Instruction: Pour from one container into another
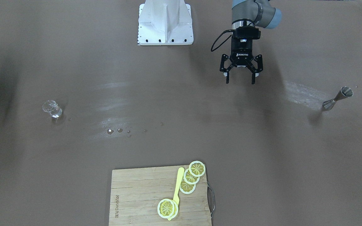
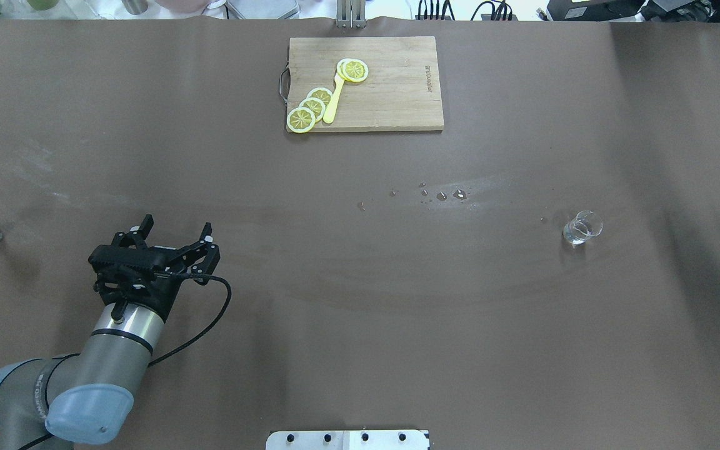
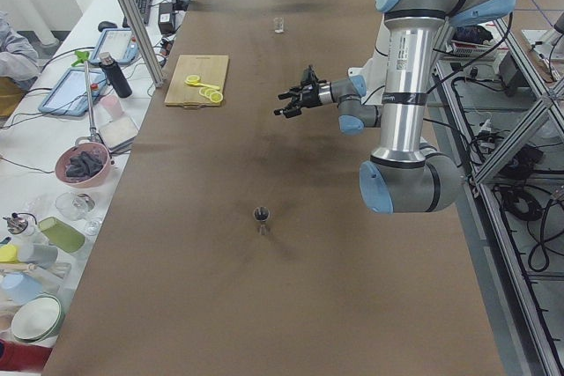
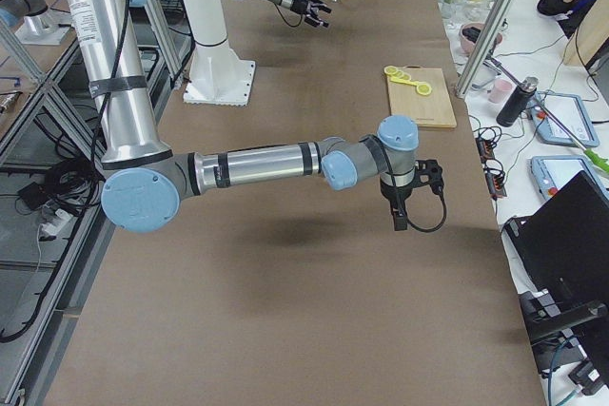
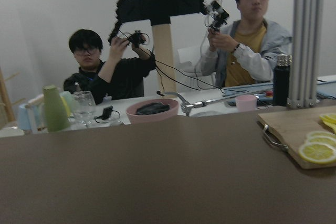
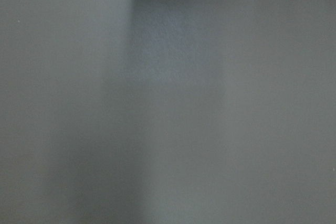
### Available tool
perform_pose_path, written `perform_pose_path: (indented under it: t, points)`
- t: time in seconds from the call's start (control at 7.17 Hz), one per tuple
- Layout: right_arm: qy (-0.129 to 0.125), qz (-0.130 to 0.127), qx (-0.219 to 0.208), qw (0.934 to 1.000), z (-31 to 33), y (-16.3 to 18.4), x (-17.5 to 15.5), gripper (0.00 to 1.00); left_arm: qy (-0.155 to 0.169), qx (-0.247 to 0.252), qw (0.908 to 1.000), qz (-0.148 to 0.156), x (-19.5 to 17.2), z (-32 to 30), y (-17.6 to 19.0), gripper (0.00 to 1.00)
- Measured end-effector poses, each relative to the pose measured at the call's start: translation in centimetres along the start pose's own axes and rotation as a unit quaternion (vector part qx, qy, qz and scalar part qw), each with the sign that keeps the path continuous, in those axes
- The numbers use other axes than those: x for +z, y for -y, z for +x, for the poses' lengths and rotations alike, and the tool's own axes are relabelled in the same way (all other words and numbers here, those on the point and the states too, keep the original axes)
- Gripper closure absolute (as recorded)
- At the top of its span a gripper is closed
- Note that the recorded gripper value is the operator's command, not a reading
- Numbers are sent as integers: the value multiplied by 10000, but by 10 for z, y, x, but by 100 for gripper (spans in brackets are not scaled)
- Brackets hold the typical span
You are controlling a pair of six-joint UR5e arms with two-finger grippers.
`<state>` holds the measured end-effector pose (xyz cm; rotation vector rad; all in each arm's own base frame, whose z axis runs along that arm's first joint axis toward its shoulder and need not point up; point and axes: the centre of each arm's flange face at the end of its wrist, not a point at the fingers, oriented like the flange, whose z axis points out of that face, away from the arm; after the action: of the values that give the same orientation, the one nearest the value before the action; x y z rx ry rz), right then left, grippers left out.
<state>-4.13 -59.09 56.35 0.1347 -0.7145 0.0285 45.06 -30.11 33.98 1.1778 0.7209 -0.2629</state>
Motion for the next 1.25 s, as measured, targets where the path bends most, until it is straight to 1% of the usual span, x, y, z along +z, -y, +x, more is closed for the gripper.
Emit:
perform_pose_path:
  t: [0.14, 0.28, 0.42, 0.56, 0.7, 0.84, 0.98, 1.11, 1.25]
  points:
    - [21, -342, 355, 9988, 14, -8, 2, 0, -340, 24, 9994, -94, 8, 15, 27, 2]
    - [70, -587, 645, 9962, 29, -19, 5, 0, -508, 22, 9984, -229, 25, 20, 56, 2]
    - [142, -749, 855, 9934, 44, -32, 9, 0, -582, 66, 9970, -498, 47, 12, 81, 2]
    - [226, -872, 1029, 9906, 59, -47, 15, 0, -679, 80, 9939, -869, 68, -5, 101, 2]
    - [315, -943, 1145, 9884, 70, -61, 18, 0, -757, 61, 9886, -1298, 89, -30, 119, 2]
    - [371, -981, 1229, 9869, 78, -70, 20, 0, -766, -3, 9806, -1802, 113, -67, 135, 2]
    - [381, -1008, 1291, 9858, 83, -76, 21, 0, -702, -115, 9711, -2279, 133, -106, 145, 2]
    - [361, -997, 1378, 9848, 91, -80, 18, 0, -517, -301, 9581, -2800, 152, -154, 153, 2]
    - [331, -938, 1515, 9834, 107, -88, 11, 0, -264, -584, 9424, -3283, 165, -210, 158, 2]
